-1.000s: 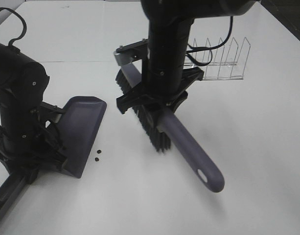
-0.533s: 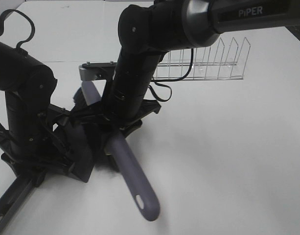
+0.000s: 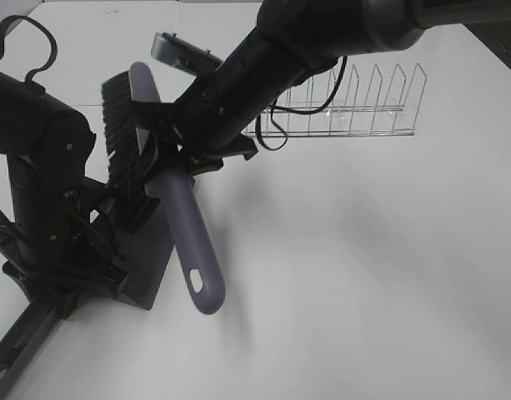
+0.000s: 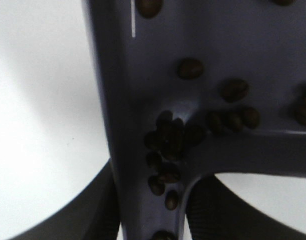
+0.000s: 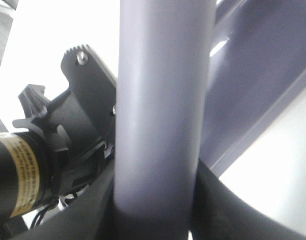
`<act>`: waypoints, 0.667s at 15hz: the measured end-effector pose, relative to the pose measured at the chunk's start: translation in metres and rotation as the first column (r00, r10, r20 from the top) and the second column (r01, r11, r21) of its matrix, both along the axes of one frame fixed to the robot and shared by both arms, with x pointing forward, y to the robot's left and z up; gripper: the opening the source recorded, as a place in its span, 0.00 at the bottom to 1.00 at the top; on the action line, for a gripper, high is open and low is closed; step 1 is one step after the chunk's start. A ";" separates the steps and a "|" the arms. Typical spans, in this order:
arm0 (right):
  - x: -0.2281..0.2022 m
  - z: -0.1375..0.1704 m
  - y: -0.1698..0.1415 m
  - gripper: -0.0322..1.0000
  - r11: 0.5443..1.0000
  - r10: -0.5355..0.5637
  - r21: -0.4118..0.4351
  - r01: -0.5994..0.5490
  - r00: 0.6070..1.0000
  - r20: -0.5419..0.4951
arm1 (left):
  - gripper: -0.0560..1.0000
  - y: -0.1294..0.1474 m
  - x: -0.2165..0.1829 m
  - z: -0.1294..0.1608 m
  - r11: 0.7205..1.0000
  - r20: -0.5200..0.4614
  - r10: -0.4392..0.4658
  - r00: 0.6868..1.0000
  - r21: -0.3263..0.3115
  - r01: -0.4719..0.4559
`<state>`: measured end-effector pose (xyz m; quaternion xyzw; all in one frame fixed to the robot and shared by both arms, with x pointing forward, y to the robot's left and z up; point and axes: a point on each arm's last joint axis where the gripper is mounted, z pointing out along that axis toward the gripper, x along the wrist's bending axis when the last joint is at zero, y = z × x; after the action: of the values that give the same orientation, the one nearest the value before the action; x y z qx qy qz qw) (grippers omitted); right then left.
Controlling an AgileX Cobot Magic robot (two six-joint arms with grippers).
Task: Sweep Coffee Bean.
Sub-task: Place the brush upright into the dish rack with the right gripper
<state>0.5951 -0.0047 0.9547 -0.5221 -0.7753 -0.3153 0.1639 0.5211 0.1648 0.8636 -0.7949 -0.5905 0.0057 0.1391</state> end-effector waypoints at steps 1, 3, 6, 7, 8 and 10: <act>0.005 0.011 -0.010 0.39 1.000 -0.008 -0.013 0.009 0.999 0.034 | 0.37 0.002 0.001 0.000 1.000 -0.002 0.009 1.000 -0.004 -0.009; 0.010 0.036 -0.048 0.39 0.990 -0.016 -0.139 0.024 0.998 0.053 | 0.37 0.011 0.007 0.002 0.995 -0.018 0.087 0.996 -0.038 -0.088; 0.011 0.045 -0.106 0.39 0.907 -0.018 -0.421 0.012 1.000 -0.011 | 0.37 0.024 0.027 0.007 0.988 -0.006 0.135 0.991 -0.069 -0.135; 0.011 0.049 -0.124 0.39 0.868 -0.016 -0.496 0.001 1.000 -0.026 | 0.37 0.025 0.036 0.009 0.986 0.019 0.144 0.989 -0.082 -0.142; 0.012 0.051 -0.140 0.39 0.830 -0.025 -0.558 0.003 0.999 -0.032 | 0.37 0.023 0.044 0.010 0.985 0.045 0.145 0.988 -0.099 -0.140; 0.021 0.053 -0.171 0.39 0.804 -0.086 -0.592 0.053 0.996 -0.028 | 0.37 0.018 0.055 0.015 0.983 0.087 0.146 0.985 -0.125 -0.135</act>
<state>0.6163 -0.1760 1.0078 -0.5835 -0.8105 -0.0505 0.0024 0.5763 0.1832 0.8790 -0.7574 -0.6498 0.0127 0.0625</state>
